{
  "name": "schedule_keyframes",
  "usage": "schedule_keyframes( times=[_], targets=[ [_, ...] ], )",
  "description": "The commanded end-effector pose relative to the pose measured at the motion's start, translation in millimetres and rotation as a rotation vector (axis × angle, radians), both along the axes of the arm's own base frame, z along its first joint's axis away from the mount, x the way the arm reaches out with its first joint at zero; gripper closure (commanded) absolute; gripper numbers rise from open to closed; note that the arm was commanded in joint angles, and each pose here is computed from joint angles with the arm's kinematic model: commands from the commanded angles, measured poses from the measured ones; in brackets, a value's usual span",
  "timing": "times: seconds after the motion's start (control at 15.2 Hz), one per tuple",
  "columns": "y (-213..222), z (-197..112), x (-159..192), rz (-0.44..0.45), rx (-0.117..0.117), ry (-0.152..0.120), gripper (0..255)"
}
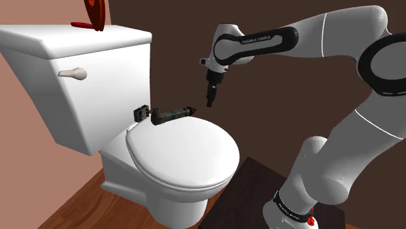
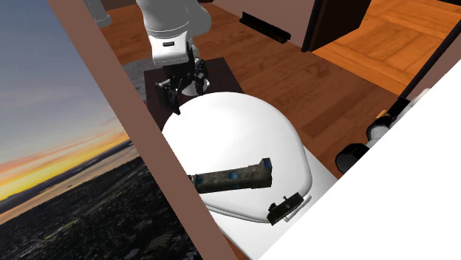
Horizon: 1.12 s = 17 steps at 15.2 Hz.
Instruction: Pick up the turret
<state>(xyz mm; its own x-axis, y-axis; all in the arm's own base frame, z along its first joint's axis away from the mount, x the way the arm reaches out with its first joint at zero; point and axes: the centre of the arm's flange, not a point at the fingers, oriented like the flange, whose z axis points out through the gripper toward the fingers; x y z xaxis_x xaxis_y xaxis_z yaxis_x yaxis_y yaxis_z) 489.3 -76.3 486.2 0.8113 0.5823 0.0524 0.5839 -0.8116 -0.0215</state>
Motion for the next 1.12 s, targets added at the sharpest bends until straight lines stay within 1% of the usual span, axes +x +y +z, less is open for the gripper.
schedule_keyframes(
  times=[0.0, 0.4, 0.86, 0.92, 1.06],
  targets=[
    [0, -11, 24, 0.088, -0.011, -0.002, 0],
    [10, -47, 95, 0.333, -0.04, -0.007, 0],
    [41, -88, 172, 0.618, -0.073, -0.012, 0],
    [46, -93, 180, 0.651, -0.077, -0.013, 0],
    [46, -104, 180, 0.651, -0.077, -0.013, 0]
  ],
)
